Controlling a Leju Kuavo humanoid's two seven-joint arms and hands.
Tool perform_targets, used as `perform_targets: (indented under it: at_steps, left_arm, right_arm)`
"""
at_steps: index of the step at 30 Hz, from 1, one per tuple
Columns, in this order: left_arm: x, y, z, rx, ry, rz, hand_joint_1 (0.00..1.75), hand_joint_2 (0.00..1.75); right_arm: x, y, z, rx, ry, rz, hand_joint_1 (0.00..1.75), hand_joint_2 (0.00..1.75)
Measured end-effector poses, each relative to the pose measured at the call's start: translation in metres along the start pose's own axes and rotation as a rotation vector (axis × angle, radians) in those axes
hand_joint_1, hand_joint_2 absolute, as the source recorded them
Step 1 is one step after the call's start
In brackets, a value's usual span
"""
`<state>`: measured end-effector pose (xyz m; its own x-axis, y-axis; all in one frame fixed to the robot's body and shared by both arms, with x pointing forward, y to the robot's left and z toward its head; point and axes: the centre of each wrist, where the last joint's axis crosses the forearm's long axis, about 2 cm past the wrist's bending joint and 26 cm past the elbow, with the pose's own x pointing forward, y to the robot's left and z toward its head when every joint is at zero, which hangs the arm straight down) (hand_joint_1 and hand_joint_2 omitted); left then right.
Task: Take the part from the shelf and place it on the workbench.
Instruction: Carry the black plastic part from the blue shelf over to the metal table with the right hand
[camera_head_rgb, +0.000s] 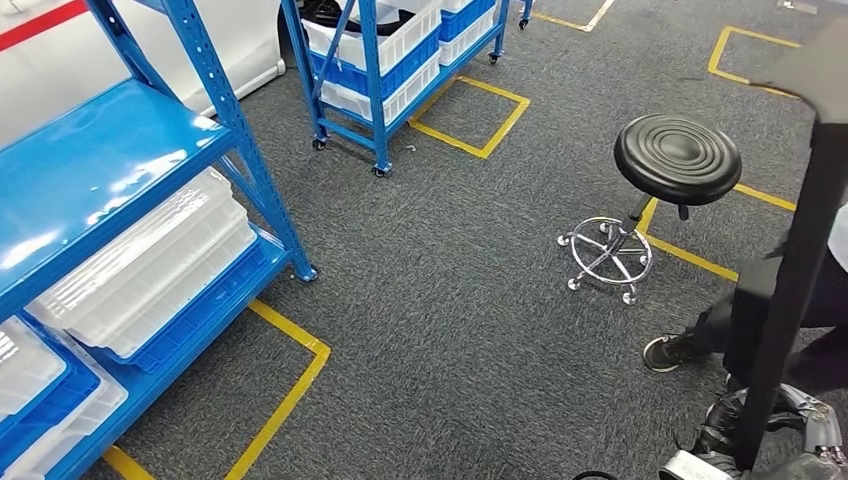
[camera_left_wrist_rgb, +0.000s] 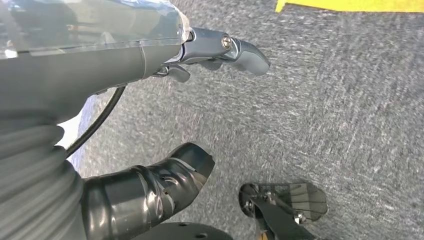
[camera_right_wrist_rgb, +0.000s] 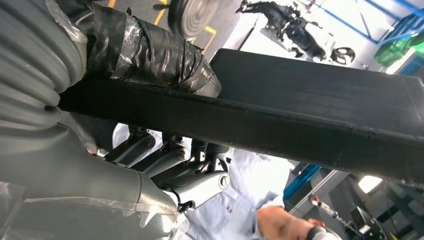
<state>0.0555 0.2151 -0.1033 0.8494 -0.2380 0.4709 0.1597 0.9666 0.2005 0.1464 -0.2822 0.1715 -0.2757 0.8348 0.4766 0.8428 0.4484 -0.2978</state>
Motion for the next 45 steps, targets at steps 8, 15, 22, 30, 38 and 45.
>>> perform_targets:
  at_steps: [8, 15, 22, 30, 38, 45]
  left_arm:
    - [-0.001, -0.001, 0.001, -0.002, 0.003, 0.0, 0.0, 1.75]
    - [0.0, -0.001, 0.0, -0.002, 0.001, -0.002, 0.0, 1.75]
    - [-0.004, -0.002, 0.002, -0.007, 0.012, -0.014, 0.0, 1.75]
    - [-0.003, -0.001, 0.002, -0.005, 0.006, -0.015, 0.0, 1.75]
    - [-0.003, 0.0, 0.001, -0.003, 0.0, -0.01, 0.0, 1.75]
    - [-0.001, 0.001, 0.0, -0.002, -0.007, -0.009, 0.0, 1.75]
  right_arm:
    - [-0.001, 0.0, -0.001, -0.002, 0.0, 0.004, 1.75, 1.75]
    - [-0.002, -0.002, 0.001, 0.003, 0.01, 0.011, 1.75, 1.75]
    - [-0.001, -0.009, 0.007, 0.007, 0.034, 0.016, 1.75, 1.75]
    - [-0.001, -0.011, 0.008, 0.014, 0.036, 0.02, 1.75, 1.75]
    - [-0.002, -0.003, 0.005, 0.013, 0.023, 0.017, 1.75, 1.75]
    - [-0.003, 0.0, 0.005, 0.016, 0.024, 0.014, 1.75, 1.75]
